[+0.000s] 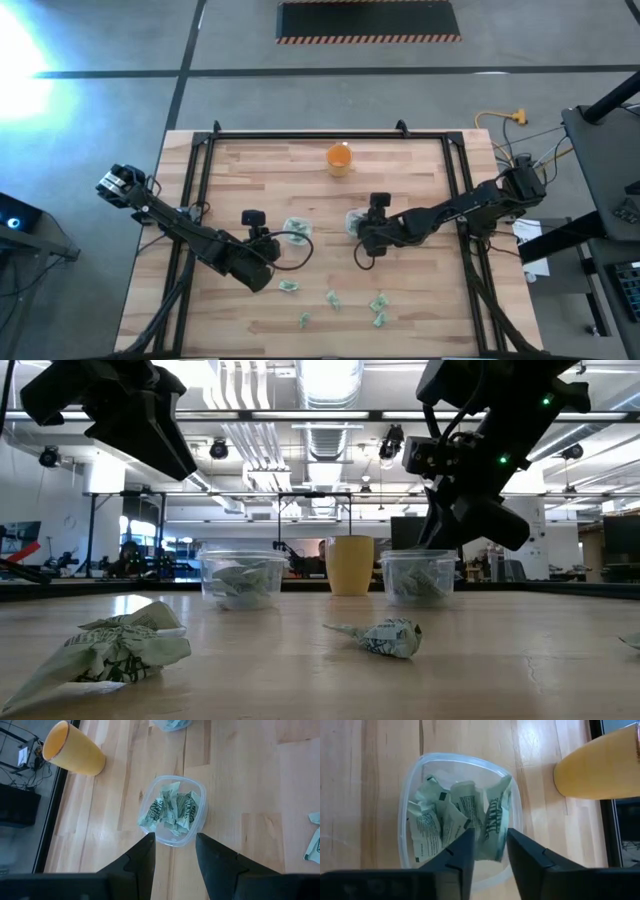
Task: Pick and place items into bin
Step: Put the green sweetener bag into the right transparent food container, then put the green sweetener bag into the left transparent food container
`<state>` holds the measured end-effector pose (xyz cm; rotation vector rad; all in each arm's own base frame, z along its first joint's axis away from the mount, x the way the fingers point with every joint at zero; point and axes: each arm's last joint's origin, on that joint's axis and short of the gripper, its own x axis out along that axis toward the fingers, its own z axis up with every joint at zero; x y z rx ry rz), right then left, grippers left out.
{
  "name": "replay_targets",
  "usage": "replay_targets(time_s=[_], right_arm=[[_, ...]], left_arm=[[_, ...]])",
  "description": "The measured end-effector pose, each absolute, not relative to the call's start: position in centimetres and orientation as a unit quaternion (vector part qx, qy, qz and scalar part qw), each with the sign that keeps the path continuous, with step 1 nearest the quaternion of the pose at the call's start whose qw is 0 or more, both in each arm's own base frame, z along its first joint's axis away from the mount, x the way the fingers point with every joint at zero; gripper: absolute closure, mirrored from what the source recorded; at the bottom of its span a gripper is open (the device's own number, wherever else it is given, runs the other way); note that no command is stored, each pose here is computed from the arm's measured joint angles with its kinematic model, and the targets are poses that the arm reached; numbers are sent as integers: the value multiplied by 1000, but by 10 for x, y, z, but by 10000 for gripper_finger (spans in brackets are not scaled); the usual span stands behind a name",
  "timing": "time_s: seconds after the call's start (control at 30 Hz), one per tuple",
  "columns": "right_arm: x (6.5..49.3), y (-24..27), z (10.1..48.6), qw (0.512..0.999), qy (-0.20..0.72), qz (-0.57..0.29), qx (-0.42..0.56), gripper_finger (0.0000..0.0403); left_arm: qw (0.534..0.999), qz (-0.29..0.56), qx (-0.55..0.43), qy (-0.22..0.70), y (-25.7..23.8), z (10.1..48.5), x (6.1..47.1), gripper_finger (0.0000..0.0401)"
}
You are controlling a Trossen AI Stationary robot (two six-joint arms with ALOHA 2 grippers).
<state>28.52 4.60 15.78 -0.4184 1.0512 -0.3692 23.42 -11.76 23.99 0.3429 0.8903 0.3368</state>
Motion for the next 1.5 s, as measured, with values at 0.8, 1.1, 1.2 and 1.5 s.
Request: replay_targets(time_s=[0.8, 1.1, 1.2, 1.5], right_arm=[[245, 62, 233, 897, 385, -171, -135, 268], [233, 86, 241, 908, 365, -109, -174, 281], [233, 88, 241, 907, 366, -104, -182, 285], [233, 88, 241, 907, 366, -103, -182, 297]], left_arm=[[885, 131, 133, 427, -124, 231, 241, 276], [897, 13, 46, 439, -138, 192, 250, 276], [902, -11, 23, 431, -142, 184, 254, 276], [900, -53, -3, 433, -152, 165, 267, 276]])
